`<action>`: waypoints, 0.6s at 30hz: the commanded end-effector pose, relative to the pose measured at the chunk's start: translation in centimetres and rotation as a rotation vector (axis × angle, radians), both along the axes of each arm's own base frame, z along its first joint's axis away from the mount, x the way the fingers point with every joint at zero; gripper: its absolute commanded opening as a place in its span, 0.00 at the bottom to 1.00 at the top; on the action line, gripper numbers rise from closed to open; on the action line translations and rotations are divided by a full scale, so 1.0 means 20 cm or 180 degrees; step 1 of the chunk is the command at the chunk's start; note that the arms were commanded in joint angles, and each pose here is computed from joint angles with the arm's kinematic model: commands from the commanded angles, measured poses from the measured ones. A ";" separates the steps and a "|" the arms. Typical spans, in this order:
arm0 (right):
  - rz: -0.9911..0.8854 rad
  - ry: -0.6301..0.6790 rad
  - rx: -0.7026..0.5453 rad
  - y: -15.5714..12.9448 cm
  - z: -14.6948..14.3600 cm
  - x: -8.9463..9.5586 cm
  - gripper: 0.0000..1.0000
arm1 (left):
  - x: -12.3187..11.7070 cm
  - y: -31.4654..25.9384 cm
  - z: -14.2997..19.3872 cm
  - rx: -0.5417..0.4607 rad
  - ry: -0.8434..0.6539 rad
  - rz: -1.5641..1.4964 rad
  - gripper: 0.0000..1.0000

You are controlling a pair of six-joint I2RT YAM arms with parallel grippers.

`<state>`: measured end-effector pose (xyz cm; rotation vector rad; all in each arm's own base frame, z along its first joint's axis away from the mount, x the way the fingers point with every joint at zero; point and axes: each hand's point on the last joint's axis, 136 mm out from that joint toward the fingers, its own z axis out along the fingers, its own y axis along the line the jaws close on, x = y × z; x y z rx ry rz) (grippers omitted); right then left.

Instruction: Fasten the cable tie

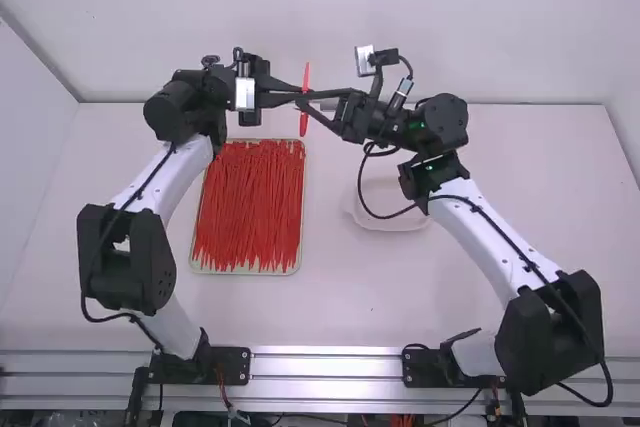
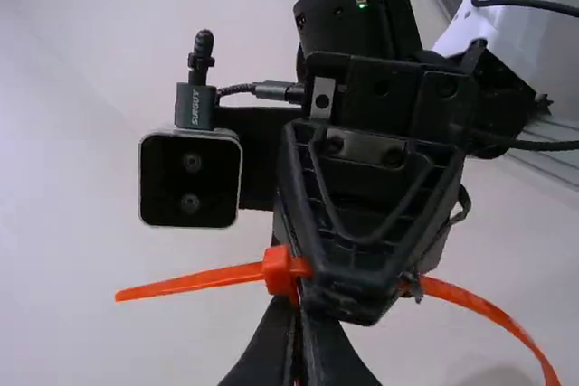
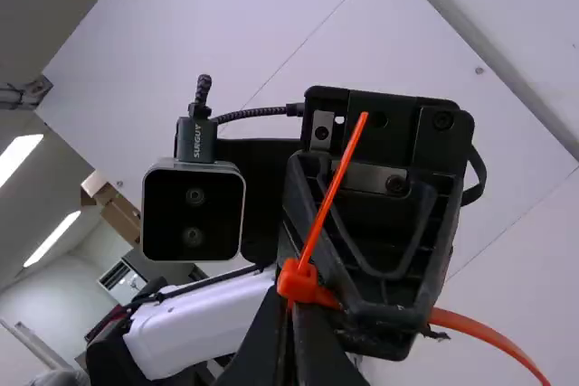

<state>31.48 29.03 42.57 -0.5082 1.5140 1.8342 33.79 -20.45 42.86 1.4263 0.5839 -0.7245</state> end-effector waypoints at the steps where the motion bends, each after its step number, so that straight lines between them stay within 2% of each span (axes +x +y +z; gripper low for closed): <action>1: -0.0304 -0.0017 0.0158 -0.06 0.08 0.09 0.00 | -0.07 -0.04 -0.05 0.0202 -0.0164 -0.0160 0.01; 5: -0.0275 -0.0080 0.0132 -0.06 0.07 0.08 0.00 | -0.06 -0.03 -0.04 0.0170 -0.0122 -0.0144 0.01; 6: -0.0255 -0.0089 0.0120 -0.06 0.07 0.07 0.05 | -0.05 -0.03 -0.03 0.0143 -0.0012 -0.0131 0.01; 7: -0.0234 -0.0108 0.0104 -0.06 0.07 0.06 0.15 | -0.05 -0.03 -0.02 0.0110 0.0130 -0.0120 0.01; 8: -0.0232 -0.0126 0.0098 -0.05 0.07 0.06 0.19 | -0.05 -0.03 -0.02 0.0104 0.0178 -0.0119 0.02; 10: -0.0251 -0.0184 0.0076 -0.07 0.06 0.07 0.38 | -0.05 -0.03 -0.02 0.0116 0.0302 -0.0127 0.01; 11: -0.0248 -0.0192 0.0067 -0.07 0.06 0.07 0.41 | -0.05 -0.03 -0.02 0.0115 0.0325 -0.0128 0.02; 12: -0.0222 -0.0194 0.0041 -0.09 0.05 0.07 0.51 | -0.05 -0.03 -0.01 0.0113 0.0428 -0.0125 0.02; 13: -0.0219 -0.0172 0.0035 -0.10 0.05 0.08 0.56 | -0.04 -0.02 -0.01 0.0105 0.0497 -0.0106 0.02; 14: -0.0226 -0.0142 0.0028 -0.12 0.05 0.09 0.67 | -0.03 -0.01 0.00 0.0082 0.0661 -0.0082 0.02; 15: -0.0226 -0.0139 0.0027 -0.12 0.05 0.09 0.70 | -0.03 -0.01 0.00 0.0079 0.0677 -0.0079 0.02; 17: -0.0218 -0.0028 0.0029 -0.15 0.04 0.10 0.98 | -0.02 0.00 0.00 0.0097 0.0915 -0.0085 0.02; 18: -0.0212 0.0027 0.0028 -0.16 0.04 0.11 0.99 | -0.03 0.00 0.00 0.0102 0.0999 -0.0092 0.02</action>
